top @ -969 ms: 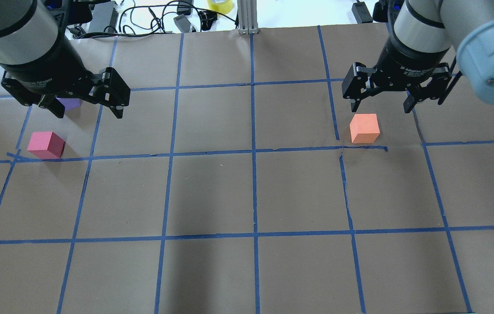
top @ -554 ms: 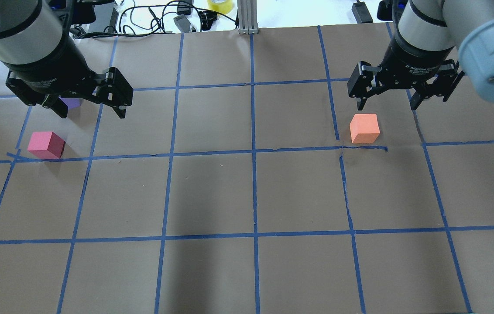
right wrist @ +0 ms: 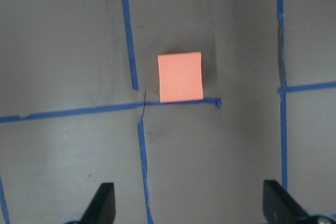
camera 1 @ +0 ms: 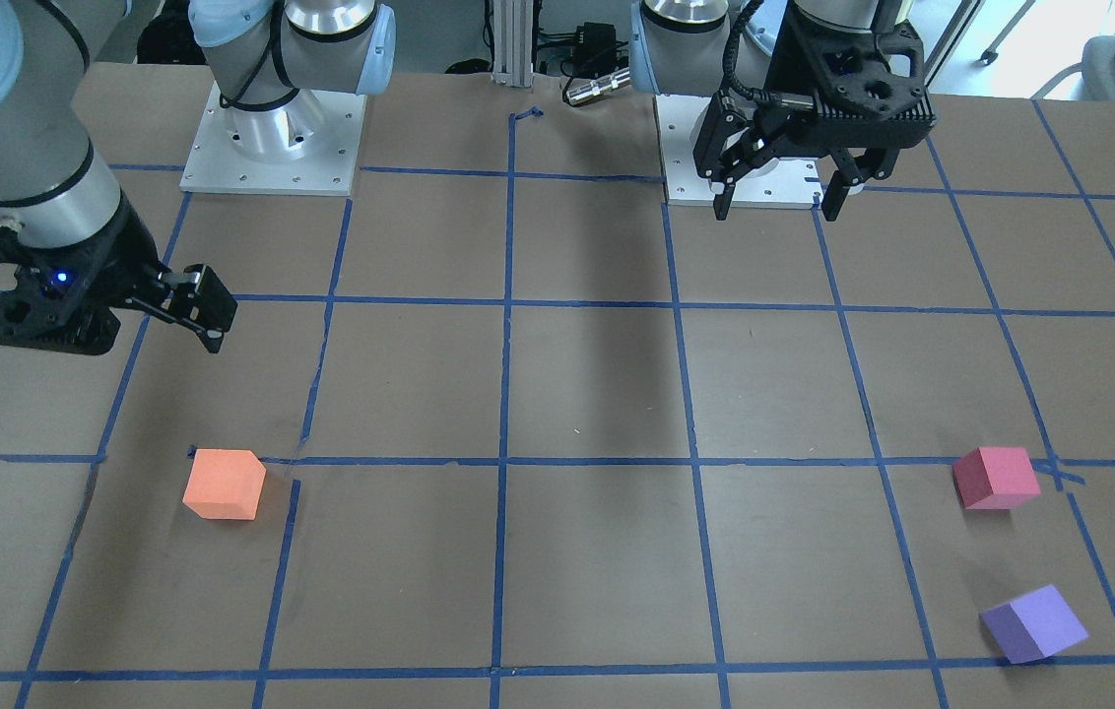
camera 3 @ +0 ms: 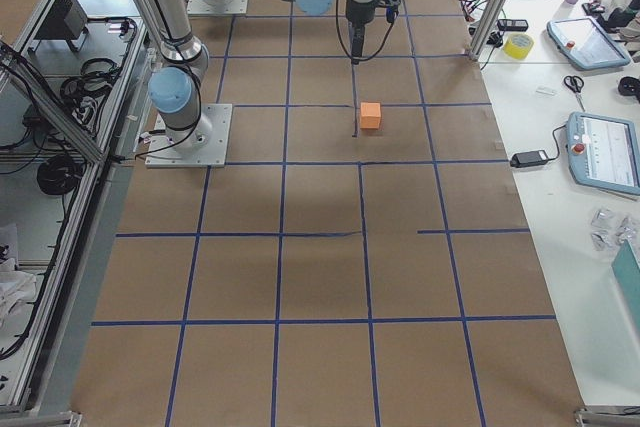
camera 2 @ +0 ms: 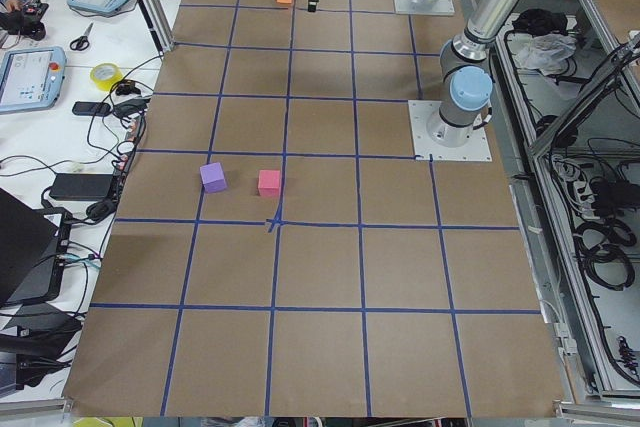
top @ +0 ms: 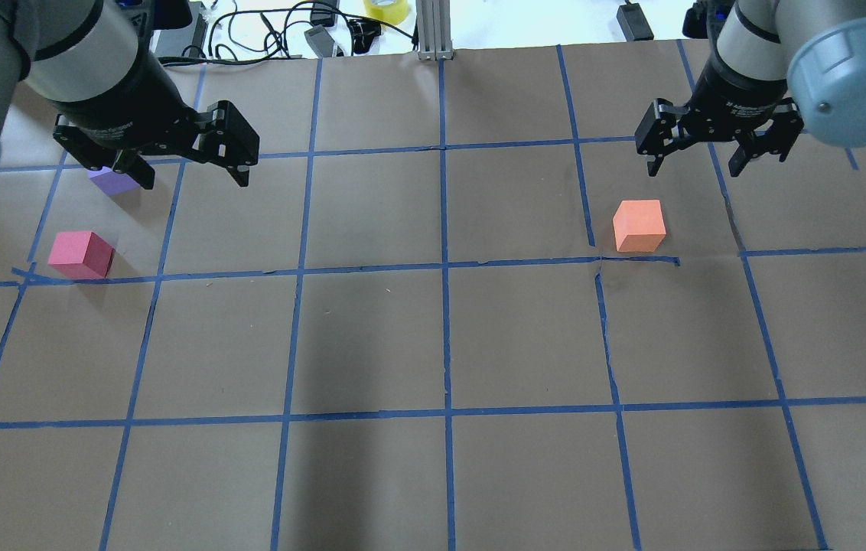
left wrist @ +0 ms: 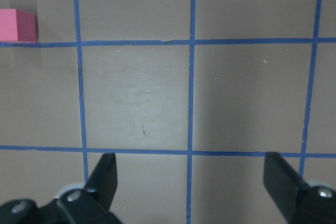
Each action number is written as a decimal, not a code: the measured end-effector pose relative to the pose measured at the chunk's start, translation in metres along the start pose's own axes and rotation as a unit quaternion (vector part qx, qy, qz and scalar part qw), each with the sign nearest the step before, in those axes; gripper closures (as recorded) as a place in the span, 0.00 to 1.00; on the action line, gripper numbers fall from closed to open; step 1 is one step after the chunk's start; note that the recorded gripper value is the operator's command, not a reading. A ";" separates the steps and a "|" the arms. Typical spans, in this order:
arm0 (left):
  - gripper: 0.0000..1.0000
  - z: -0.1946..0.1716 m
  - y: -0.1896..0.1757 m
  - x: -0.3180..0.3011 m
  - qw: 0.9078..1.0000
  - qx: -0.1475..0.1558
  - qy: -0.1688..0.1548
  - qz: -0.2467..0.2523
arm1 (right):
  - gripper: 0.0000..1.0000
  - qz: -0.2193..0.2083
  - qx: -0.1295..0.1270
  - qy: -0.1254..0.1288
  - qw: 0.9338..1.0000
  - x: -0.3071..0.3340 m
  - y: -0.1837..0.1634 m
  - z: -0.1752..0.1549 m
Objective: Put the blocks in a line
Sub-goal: 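Lower the right gripper onto the orange cube and grasp it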
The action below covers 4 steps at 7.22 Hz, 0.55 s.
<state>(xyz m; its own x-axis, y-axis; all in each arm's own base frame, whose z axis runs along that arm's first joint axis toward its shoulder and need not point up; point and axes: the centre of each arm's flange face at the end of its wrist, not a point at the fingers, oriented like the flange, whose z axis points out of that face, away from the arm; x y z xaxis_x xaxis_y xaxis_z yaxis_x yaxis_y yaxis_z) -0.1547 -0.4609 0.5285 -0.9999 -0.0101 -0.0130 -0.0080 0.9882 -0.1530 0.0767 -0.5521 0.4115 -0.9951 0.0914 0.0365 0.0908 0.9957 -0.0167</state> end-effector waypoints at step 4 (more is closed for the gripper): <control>0.00 0.003 -0.004 0.001 1.000 0.016 0.009 -0.004 | 0.00 0.000 0.001 0.002 1.000 -0.001 -0.062 0.101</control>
<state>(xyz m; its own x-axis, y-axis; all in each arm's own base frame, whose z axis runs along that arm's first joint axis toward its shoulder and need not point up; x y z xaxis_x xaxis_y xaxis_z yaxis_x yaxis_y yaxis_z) -0.1554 -0.4649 0.5261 -0.9999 -0.0149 0.0071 -0.0160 0.9828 -0.1842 0.0680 -0.6149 0.3119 -0.9949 0.0920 0.0414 0.0913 0.9956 -0.0196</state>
